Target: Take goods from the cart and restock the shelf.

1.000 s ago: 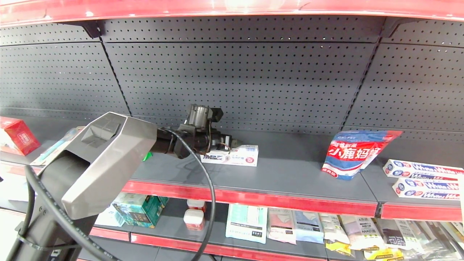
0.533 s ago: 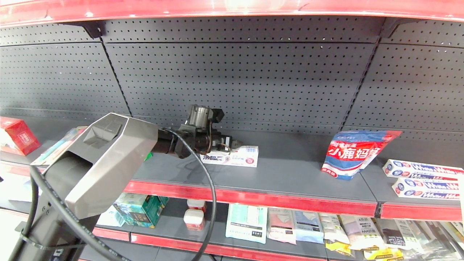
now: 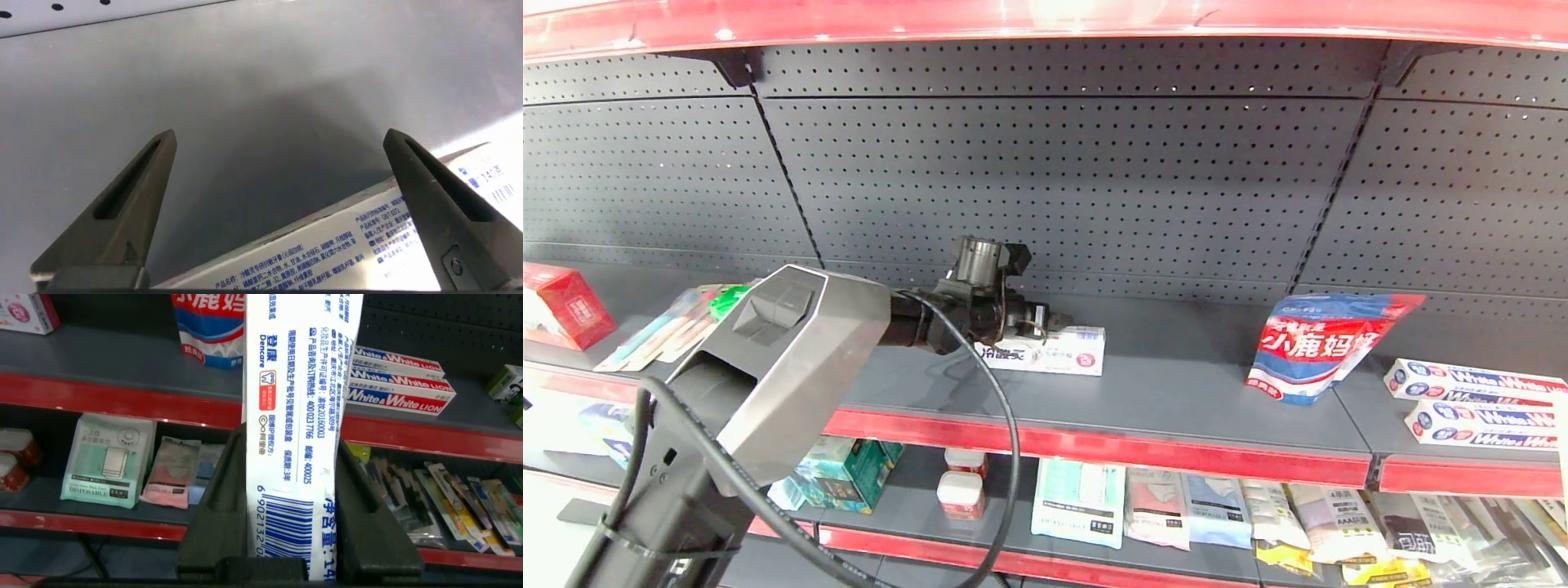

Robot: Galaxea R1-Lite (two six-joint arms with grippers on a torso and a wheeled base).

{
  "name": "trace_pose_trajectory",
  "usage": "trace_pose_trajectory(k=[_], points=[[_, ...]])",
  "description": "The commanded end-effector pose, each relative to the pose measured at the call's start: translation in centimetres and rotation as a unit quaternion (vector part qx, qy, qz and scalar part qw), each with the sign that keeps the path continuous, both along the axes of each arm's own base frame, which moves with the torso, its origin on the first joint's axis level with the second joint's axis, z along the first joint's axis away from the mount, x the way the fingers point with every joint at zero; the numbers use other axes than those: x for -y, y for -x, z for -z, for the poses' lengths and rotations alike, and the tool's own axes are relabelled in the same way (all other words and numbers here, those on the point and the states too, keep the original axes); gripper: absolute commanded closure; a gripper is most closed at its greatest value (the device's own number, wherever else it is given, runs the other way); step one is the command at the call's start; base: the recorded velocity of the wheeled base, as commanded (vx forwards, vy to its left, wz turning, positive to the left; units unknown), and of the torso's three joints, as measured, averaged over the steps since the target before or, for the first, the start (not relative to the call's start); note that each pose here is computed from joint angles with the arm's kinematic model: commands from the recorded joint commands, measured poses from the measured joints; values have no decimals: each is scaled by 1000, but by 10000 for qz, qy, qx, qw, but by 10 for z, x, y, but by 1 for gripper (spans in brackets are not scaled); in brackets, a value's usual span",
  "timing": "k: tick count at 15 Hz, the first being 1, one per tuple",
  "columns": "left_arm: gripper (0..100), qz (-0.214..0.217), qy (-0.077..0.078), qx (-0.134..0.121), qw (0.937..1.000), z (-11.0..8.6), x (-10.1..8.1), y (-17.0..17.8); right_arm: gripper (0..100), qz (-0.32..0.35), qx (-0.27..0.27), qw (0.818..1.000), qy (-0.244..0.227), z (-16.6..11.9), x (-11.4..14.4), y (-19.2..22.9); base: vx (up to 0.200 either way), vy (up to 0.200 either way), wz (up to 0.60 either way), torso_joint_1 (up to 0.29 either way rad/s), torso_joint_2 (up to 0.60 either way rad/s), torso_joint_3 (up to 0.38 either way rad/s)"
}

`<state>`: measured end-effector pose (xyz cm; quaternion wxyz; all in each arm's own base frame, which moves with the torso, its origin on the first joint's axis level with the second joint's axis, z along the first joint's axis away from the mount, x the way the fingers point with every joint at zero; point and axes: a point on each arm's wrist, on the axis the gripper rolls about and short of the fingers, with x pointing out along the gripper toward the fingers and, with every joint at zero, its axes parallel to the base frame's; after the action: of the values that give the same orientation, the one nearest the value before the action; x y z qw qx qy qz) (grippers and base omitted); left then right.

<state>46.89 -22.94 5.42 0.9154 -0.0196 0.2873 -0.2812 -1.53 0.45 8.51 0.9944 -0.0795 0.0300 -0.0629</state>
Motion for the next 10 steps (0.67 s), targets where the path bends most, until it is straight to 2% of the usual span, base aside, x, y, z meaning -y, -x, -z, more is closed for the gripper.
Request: trace_pose_trajectory(k=[1,3,5,7,10], points=[[0,43,-32,-82,10000,7,0,0,100,0,-5,10000,4,0,0,0,0,0,0,0,0,0],[0,126,-62,-142,9998,3,0,2,100,0,-5,10000,4,0,0,0,0,0,0,0,0,0],[0,346,-57,-349,9988,-13,-5,9,100,0,-5,10000,4,0,0,0,0,0,0,0,0,0],[0,438,-236,-277,9984,-12,-12,7,100,-8,-4,10000,-4,0,0,0,0,0,0,0,0,0],[0,456,-295,-243,9982,-12,-15,6,100,0,-11,10000,-5,0,0,0,0,0,0,0,0,0]])
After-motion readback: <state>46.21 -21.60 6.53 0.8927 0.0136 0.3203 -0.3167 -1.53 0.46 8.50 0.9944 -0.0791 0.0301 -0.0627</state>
